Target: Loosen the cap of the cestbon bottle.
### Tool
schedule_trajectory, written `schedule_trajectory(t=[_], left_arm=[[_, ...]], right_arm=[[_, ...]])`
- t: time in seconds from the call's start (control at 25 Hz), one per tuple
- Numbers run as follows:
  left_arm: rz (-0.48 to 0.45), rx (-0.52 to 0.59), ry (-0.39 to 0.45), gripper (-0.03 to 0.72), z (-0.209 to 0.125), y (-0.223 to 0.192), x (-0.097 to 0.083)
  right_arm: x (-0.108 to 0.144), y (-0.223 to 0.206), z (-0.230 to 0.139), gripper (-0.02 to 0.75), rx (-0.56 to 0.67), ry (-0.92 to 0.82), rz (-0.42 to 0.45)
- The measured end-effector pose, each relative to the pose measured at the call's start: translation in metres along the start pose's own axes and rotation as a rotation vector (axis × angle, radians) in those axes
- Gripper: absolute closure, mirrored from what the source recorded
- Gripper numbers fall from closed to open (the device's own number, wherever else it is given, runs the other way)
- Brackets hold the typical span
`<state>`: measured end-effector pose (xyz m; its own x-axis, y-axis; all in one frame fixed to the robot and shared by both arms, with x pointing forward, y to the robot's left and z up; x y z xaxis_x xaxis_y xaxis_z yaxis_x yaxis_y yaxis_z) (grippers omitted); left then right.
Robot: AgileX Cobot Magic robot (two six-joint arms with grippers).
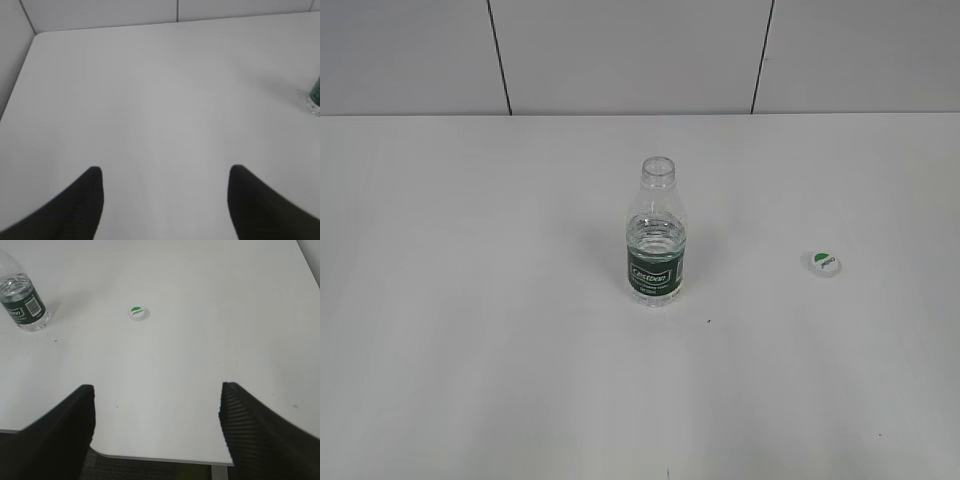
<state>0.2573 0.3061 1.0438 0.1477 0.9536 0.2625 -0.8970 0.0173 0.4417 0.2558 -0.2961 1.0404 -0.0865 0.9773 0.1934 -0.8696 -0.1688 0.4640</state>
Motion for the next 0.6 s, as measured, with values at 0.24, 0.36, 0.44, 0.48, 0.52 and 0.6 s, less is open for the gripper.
schedule_trajectory(t=[0.24,0.36,0.44,0.48,0.52,0.6], left_arm=[[0.090,0.027,0.045,0.216,-0.0009,0.0007,0.0018],[0.107,0.033,0.054,0.216,-0.0011,0.0009,0.0022],[0.109,0.033,0.054,0.216,-0.0011,0.0009,0.0023],[0.109,0.033,0.054,0.216,-0.0011,0.0009,0.0023],[0.109,0.033,0.054,0.216,-0.0011,0.0009,0.0023],[0.109,0.033,0.054,0.216,-0.0011,0.0009,0.0023]], right_arm=[[0.0000,0.0000,0.0000,0.148,0.000,0.000,0.000],[-0.0001,0.0000,0.0000,0.148,-0.001,-0.003,-0.006],[-0.0004,0.0000,0.0001,0.148,-0.005,-0.012,-0.022],[-0.0007,0.0000,0.0002,0.148,-0.008,-0.018,-0.034],[-0.0009,0.0000,0.0002,0.148,-0.010,-0.024,-0.046],[-0.0011,0.0000,0.0003,0.148,-0.013,-0.031,-0.057]])
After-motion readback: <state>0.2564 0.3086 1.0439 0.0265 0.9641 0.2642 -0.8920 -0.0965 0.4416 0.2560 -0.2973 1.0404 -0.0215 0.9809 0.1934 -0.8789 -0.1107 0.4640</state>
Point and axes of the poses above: a point on each arm's last joint axis where the gripper is mounted, y pointing back along that axis away from the gripper, x along the wrist's bending axis when the last joint is at zero, z = x × y, the point moved 3 cm from there along -y, pointing out along that axis toward the gripper, and after that the axes turned 15 degrees about -y, right-handed, at the moved point
